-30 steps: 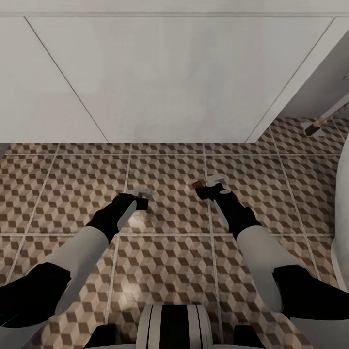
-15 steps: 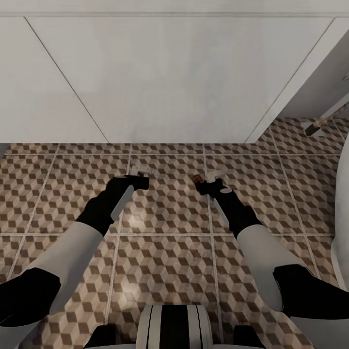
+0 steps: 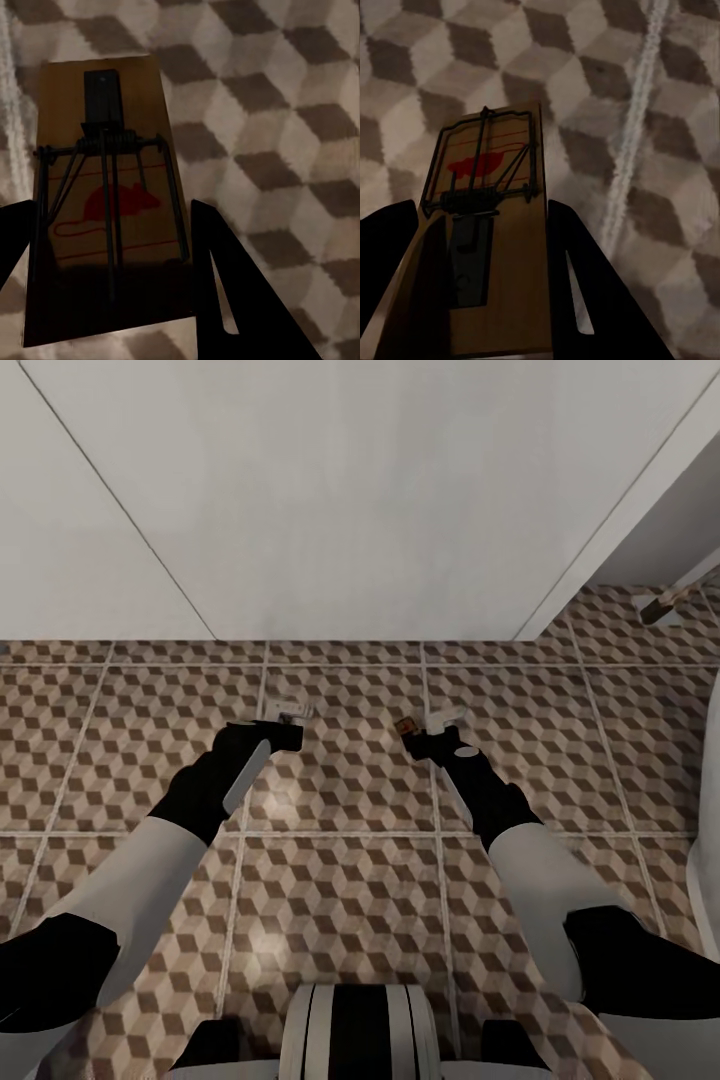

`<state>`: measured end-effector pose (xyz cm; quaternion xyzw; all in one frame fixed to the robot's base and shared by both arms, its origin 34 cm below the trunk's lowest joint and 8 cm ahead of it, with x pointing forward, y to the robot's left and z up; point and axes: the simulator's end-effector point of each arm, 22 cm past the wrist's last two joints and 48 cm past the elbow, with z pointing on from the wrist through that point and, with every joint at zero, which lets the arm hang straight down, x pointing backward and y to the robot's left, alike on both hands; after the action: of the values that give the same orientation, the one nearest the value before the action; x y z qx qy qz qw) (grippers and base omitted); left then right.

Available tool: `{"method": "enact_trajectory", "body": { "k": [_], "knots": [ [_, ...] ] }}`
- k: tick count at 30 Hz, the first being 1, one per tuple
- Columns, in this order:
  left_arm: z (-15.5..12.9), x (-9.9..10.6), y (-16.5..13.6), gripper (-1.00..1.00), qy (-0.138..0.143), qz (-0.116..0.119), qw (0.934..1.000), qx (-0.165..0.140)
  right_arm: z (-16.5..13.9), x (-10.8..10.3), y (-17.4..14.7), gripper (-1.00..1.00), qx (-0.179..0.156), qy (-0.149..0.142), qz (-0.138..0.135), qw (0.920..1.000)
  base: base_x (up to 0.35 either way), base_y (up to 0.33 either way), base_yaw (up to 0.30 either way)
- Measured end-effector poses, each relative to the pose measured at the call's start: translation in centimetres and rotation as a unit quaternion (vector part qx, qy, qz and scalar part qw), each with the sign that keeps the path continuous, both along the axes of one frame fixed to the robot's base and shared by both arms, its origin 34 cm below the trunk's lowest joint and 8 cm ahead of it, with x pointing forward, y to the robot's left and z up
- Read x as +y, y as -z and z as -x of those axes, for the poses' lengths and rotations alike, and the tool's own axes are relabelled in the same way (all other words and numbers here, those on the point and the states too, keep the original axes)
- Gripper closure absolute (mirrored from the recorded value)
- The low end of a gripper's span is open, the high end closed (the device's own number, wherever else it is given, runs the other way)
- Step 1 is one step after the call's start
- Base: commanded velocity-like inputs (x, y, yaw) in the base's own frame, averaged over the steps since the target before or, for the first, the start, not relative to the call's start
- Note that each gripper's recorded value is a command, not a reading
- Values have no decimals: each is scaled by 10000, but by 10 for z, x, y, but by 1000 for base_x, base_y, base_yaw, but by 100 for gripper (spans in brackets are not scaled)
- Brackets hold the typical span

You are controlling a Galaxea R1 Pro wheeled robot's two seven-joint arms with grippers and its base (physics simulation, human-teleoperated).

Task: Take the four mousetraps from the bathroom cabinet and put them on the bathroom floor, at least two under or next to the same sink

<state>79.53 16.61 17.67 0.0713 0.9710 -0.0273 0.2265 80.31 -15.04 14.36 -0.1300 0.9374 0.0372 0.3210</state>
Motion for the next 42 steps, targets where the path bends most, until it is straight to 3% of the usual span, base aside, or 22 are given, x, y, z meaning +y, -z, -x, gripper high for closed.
{"method": "enact_trajectory", "body": {
  "k": [19, 24, 32, 42],
  "knots": [
    [28, 1, 59, 100, -1, -8, 9992, 400, 27, -2, 56, 100, 341, 23, 38, 9994, 0, 0, 0],
    [39, 1, 77, 100, 0, -10, 9986, 531, 16, 4, 55, 100, 168, -20, 21, 9999, 0, 0, 0],
    [38, 1, 77, 100, 2, -7, 9986, 521, 2, 9, 40, 100, -52, -94, 26, 9999, 0, 0, 0],
    [6, -12, 42, 100, 52, 176, 9998, 5, -35, 7, -2, 100, -646, -43, -24, 9979, 0, 0, 0]
  ]
}}
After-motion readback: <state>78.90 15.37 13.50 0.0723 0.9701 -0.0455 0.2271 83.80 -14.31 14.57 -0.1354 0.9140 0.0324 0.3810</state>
